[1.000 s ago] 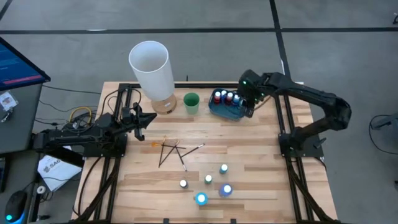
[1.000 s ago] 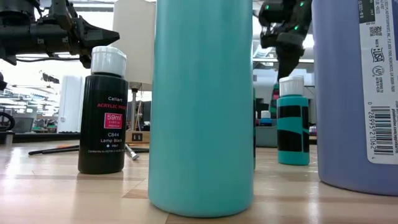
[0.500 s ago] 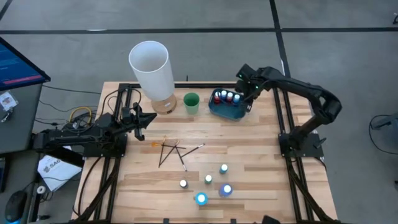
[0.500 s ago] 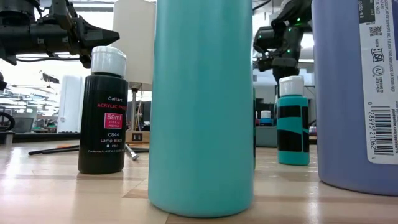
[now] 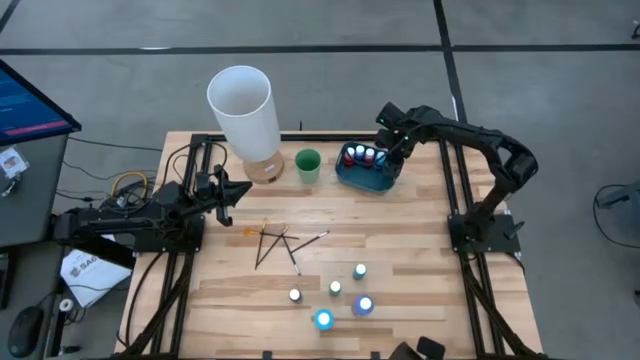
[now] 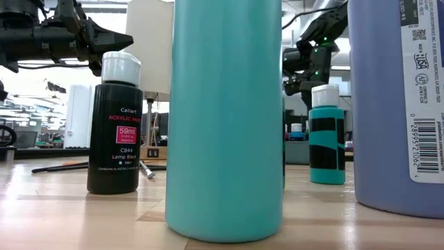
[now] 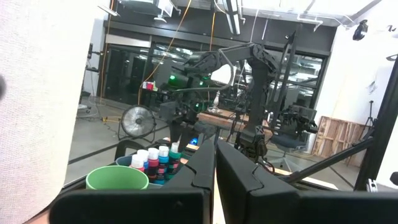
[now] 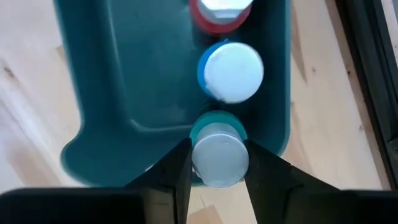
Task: Pick & Place Paint Supplies
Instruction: Put the top green paint bottle into the blue bin
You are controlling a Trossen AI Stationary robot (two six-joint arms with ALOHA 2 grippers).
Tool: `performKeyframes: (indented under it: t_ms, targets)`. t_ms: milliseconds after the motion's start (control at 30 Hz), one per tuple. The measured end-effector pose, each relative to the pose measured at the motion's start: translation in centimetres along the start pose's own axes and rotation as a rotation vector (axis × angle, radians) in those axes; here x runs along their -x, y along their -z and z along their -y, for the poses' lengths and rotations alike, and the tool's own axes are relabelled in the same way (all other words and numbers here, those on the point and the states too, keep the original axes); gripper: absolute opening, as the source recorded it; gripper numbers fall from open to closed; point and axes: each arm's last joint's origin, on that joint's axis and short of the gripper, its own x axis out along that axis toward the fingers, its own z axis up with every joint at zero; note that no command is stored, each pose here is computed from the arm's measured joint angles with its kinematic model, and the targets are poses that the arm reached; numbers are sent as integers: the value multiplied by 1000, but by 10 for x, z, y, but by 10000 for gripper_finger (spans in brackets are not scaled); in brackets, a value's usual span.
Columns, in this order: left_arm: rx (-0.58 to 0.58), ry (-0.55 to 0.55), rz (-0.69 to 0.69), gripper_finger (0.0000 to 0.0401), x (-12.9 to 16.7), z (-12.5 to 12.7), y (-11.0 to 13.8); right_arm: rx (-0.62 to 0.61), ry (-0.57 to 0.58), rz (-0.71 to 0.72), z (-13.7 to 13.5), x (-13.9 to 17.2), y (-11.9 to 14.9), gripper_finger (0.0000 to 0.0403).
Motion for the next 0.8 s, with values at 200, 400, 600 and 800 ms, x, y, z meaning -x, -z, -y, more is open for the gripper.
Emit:
performKeyframes:
  t_ms: [200, 400, 600, 800]
  targets:
    - [0, 0, 1, 2, 0, 0, 0, -12, -2, 5, 4, -3, -1, 119]
    - [0, 0, 2, 2, 0, 0, 0, -19, 0, 8, 7, -3, 0, 128]
    - [0, 0, 3, 2, 0, 0, 0, -19, 3, 16, 7, -3, -1, 142]
    - [0, 1, 3, 2, 0, 0, 0, -19, 2, 15, 7, -3, -1, 142]
